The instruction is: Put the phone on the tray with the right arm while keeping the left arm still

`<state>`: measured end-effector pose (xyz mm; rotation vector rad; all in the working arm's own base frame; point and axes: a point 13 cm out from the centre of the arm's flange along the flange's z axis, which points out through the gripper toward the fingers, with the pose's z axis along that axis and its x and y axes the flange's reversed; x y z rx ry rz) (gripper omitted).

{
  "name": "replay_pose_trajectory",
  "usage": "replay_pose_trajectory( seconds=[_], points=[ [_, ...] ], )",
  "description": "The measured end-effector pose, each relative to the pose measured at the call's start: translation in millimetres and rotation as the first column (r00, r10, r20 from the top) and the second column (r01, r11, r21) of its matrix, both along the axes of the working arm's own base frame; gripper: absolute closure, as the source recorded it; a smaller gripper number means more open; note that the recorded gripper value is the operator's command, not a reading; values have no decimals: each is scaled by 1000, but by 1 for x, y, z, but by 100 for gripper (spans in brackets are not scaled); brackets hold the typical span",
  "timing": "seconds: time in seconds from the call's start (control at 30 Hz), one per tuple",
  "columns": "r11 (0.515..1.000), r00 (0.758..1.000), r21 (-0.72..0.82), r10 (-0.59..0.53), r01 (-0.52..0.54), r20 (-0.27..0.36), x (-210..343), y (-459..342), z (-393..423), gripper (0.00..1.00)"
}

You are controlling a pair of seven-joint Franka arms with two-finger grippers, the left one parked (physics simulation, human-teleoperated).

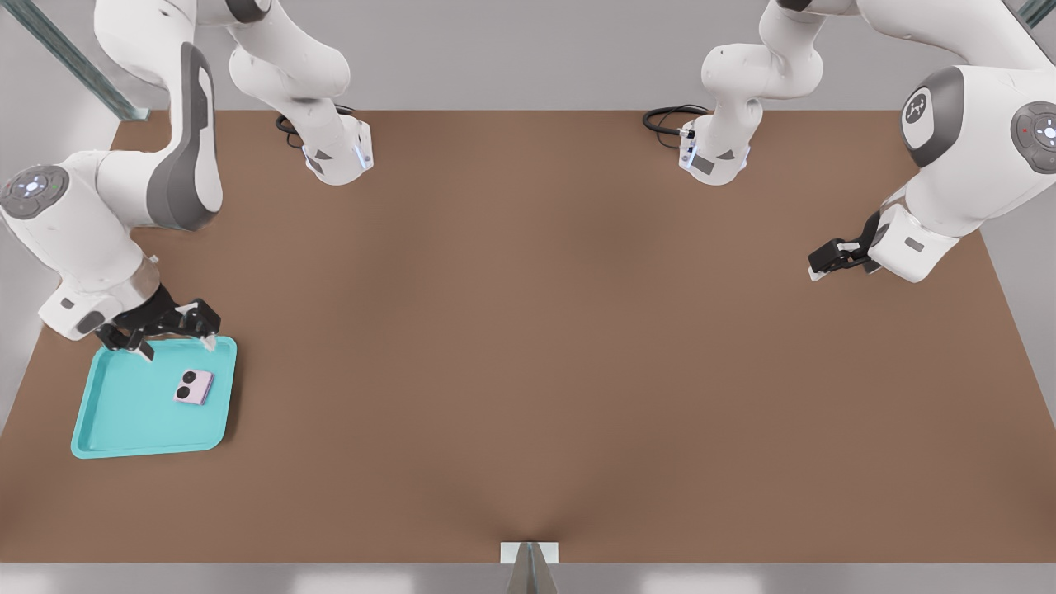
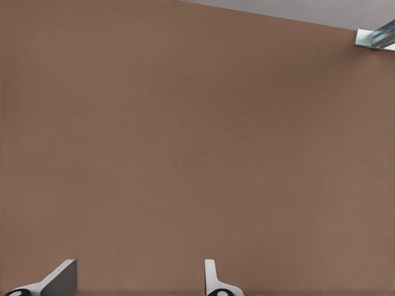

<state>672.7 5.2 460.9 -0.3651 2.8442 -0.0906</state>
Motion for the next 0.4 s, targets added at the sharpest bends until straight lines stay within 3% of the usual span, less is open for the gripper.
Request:
replay_pose_trajectory(
  seconds=[0.07,0.27,0.4],
  points=[
    [1000,1000,-12,9,-10,-27,5,25,19,0],
    [996,979,-30,-93,90,-181,-43,2,-1,0],
    [993,969,-35,-121,117,-217,-56,6,3,0]
  ],
)
